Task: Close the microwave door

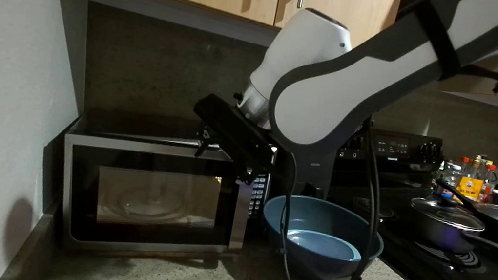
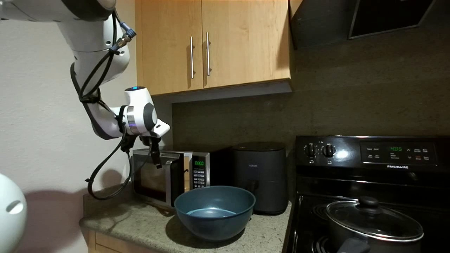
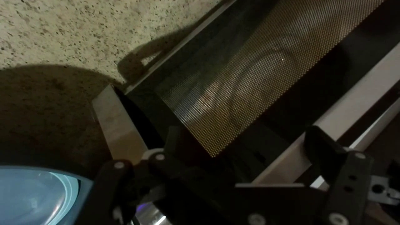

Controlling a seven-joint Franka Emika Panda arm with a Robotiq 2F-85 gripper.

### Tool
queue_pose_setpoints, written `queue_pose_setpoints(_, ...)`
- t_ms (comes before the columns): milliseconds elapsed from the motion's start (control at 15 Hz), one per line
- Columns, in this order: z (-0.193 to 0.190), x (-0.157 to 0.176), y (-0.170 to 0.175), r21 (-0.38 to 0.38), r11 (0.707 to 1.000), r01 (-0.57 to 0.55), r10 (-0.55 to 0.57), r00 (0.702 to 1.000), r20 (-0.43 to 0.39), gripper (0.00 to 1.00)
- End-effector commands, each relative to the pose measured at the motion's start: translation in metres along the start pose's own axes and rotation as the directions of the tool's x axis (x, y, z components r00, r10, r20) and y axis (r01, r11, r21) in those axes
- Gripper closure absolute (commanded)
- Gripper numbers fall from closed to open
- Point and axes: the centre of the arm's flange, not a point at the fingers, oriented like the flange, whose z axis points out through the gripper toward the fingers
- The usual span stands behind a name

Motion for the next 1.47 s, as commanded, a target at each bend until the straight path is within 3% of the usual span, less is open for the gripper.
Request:
queue_pose_setpoints(0, 0.005, -0.003, -0.006, 0.053, 0.998, -0.019, 0.023, 0.996, -0.082, 0.00)
queue_pose_setpoints(600, 0.006, 0.009, -0.014, 0.156, 0.986, -0.052, 0.093, 0.959, -0.268, 0.00)
queue_pose_setpoints(1067, 0.007, 0.012, -0.027, 0.253, 0.966, -0.053, 0.158, 0.896, -0.415, 0.00)
queue_pose_setpoints(1400, 0.012, 0.005, -0.028, 0.251, 0.967, -0.051, 0.156, 0.894, -0.419, 0.00)
